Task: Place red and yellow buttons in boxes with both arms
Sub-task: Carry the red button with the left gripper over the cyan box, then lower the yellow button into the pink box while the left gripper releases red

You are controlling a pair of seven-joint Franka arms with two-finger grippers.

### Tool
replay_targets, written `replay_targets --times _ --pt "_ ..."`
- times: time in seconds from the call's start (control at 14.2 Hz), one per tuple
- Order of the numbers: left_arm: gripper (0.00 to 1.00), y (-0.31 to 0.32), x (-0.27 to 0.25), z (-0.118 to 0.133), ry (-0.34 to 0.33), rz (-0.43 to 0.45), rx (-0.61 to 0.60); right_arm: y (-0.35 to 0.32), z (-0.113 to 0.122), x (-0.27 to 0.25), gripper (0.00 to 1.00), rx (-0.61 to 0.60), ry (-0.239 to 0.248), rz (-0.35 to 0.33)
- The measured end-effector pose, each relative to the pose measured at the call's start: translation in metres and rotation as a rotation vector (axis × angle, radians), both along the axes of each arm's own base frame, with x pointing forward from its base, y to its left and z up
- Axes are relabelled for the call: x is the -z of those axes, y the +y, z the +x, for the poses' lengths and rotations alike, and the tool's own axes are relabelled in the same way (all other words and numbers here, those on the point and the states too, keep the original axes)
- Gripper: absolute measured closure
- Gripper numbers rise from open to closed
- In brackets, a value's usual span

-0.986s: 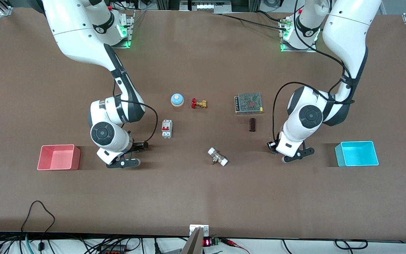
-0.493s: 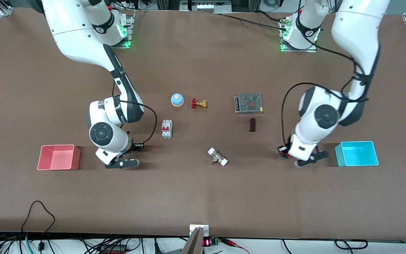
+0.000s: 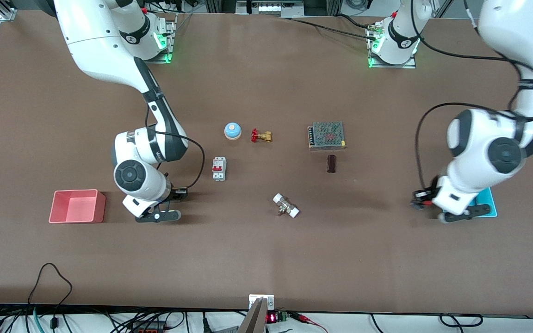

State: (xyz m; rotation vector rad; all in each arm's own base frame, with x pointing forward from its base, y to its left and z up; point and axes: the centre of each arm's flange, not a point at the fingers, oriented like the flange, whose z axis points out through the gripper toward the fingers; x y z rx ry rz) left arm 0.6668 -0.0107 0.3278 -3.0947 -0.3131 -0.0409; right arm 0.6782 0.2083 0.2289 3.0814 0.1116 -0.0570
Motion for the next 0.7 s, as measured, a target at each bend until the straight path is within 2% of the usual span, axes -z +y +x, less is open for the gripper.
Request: replay_targets --times 0.28,0.56,0.7 --pt "0.58 0.086 -0.007 -0.004 0.007 0.007 0.086 -0.063 0.024 -0.054 0.59 0.079 -0.042 0.006" --pt "0.58 0.15 -0.003 -0.015 0.016 0.009 0.141 -0.156 0.044 -0.103 0.59 0.116 -0.007 -0.003" --pt "0.58 0.163 0.01 -0.016 0.017 0.006 0.147 -0.2 0.047 -0.111 0.59 0.104 0.003 -0.002"
